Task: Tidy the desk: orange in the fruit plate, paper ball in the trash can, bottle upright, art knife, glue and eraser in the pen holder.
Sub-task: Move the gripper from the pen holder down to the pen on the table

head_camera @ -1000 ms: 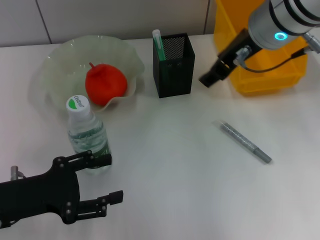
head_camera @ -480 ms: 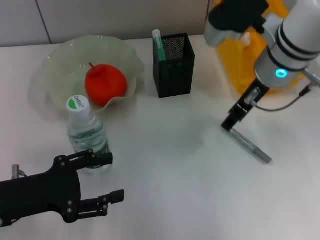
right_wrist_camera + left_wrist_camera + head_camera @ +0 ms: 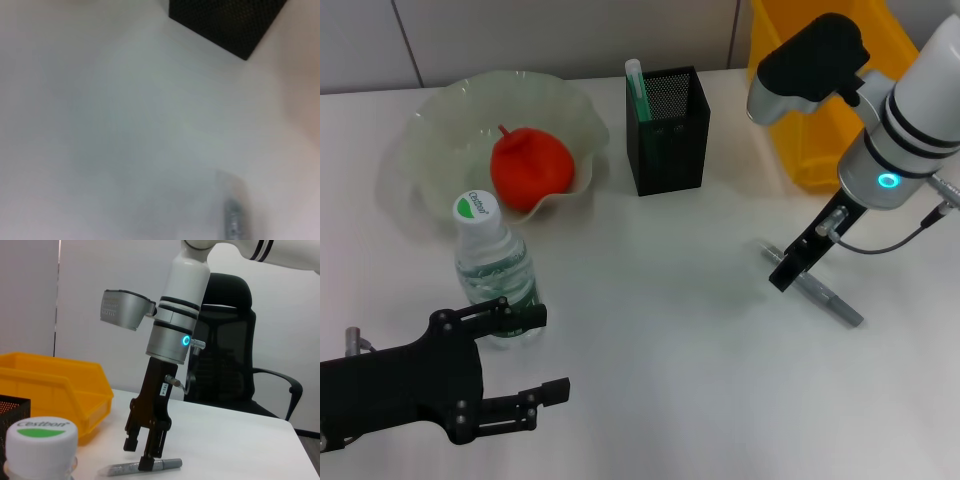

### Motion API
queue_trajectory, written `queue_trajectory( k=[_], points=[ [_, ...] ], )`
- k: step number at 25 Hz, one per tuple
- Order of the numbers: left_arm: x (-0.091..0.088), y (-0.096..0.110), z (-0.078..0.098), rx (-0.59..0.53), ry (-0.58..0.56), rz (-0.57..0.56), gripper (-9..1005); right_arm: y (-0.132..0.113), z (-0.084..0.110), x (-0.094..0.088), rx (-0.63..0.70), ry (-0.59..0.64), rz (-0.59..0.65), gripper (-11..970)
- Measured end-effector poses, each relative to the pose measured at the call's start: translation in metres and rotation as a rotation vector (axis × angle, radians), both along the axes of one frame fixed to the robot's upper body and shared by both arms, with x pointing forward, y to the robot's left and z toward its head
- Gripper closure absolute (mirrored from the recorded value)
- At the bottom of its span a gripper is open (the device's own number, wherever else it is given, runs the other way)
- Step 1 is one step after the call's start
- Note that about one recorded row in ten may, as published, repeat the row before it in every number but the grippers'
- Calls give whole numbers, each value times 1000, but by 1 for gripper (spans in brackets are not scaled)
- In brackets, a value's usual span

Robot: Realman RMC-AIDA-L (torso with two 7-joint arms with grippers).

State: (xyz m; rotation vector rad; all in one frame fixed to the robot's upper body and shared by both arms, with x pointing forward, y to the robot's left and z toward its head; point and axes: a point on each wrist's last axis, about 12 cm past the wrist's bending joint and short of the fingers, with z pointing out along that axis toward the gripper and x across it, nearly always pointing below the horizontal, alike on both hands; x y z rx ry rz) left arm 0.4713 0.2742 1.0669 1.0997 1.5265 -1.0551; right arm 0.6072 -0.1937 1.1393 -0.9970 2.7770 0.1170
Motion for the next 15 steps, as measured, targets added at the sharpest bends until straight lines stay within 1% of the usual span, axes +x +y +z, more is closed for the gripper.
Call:
queue_trajectory(
  k=[5, 12, 15],
  points=[
    [1, -1, 0, 2, 3, -1, 210, -4, -7, 0, 21, 17, -14, 243],
    [1, -1, 0, 4, 3, -2, 210, -5, -9, 0, 23, 17, -20, 244],
    [1, -1, 0, 4, 3, -2, 210, -5, -9, 0, 23, 18, -20, 284]
  ],
)
